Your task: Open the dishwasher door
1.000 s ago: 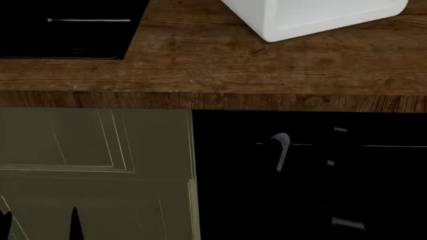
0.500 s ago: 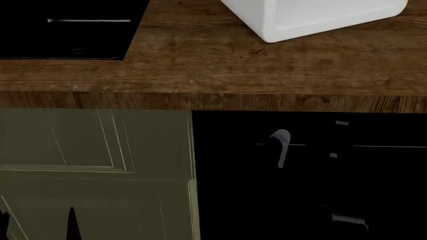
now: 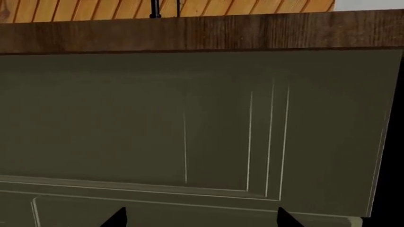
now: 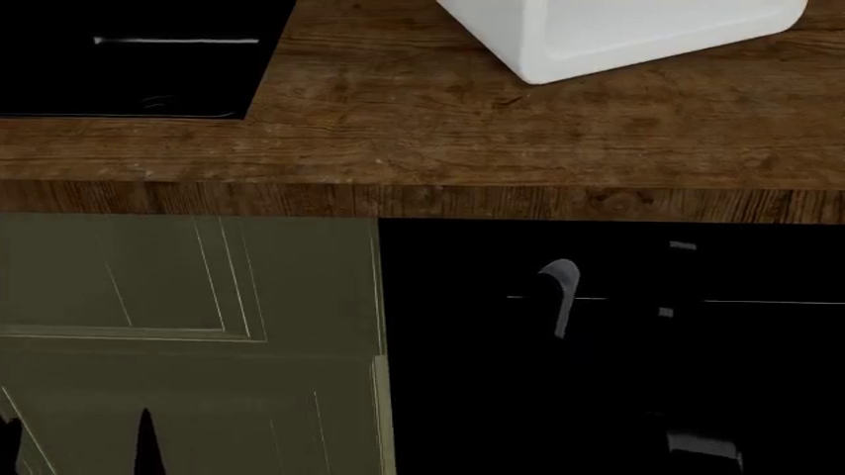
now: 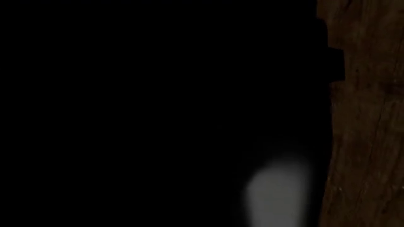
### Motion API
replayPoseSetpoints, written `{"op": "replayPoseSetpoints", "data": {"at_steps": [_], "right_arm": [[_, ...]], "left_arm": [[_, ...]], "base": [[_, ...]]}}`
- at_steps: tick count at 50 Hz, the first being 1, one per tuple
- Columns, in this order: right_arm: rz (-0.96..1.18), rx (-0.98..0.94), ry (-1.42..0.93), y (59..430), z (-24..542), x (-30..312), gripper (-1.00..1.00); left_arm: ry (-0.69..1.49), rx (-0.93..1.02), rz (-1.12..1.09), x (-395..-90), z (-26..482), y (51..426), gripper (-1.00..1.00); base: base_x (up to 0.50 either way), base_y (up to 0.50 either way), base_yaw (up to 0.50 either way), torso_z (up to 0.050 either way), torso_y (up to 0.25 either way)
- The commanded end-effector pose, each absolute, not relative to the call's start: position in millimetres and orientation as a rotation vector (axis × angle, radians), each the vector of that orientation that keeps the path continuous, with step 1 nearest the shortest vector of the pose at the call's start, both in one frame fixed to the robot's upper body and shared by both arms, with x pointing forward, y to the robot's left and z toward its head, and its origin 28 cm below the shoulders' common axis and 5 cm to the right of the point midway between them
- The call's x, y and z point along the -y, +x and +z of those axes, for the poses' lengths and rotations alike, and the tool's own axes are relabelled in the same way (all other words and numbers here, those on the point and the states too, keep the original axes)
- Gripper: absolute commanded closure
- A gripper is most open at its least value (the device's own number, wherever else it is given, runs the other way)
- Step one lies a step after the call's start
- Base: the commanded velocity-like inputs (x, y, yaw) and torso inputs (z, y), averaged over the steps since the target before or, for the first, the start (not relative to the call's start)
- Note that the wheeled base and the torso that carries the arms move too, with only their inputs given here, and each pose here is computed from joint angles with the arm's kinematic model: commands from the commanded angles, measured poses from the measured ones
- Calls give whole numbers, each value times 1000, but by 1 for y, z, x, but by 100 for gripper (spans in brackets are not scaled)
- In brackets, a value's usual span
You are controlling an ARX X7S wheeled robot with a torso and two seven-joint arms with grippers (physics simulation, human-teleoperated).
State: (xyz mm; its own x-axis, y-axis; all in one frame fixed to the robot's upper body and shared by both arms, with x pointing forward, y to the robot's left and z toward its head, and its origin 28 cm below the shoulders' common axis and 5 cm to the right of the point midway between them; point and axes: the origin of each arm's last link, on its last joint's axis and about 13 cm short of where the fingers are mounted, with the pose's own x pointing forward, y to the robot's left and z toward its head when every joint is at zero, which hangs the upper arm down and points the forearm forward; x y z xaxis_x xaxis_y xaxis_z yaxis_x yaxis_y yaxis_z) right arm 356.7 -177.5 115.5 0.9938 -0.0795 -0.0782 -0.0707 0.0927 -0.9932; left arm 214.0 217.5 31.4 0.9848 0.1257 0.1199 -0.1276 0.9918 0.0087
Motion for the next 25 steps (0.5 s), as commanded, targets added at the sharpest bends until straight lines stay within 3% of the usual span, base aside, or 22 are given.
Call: {"op": "replayPoseSetpoints", "data": {"at_steps": [1, 25], "right_arm": [[119, -253, -1409, 339, 97, 179, 100], [175, -266, -1412, 312, 96, 179, 100]], "left_arm": [[15, 121, 120, -216, 32, 215, -100], [11, 127, 108, -213, 36, 216, -100]], "base": [[0, 0, 0, 0, 0], [0, 0, 0, -1, 0]]}}
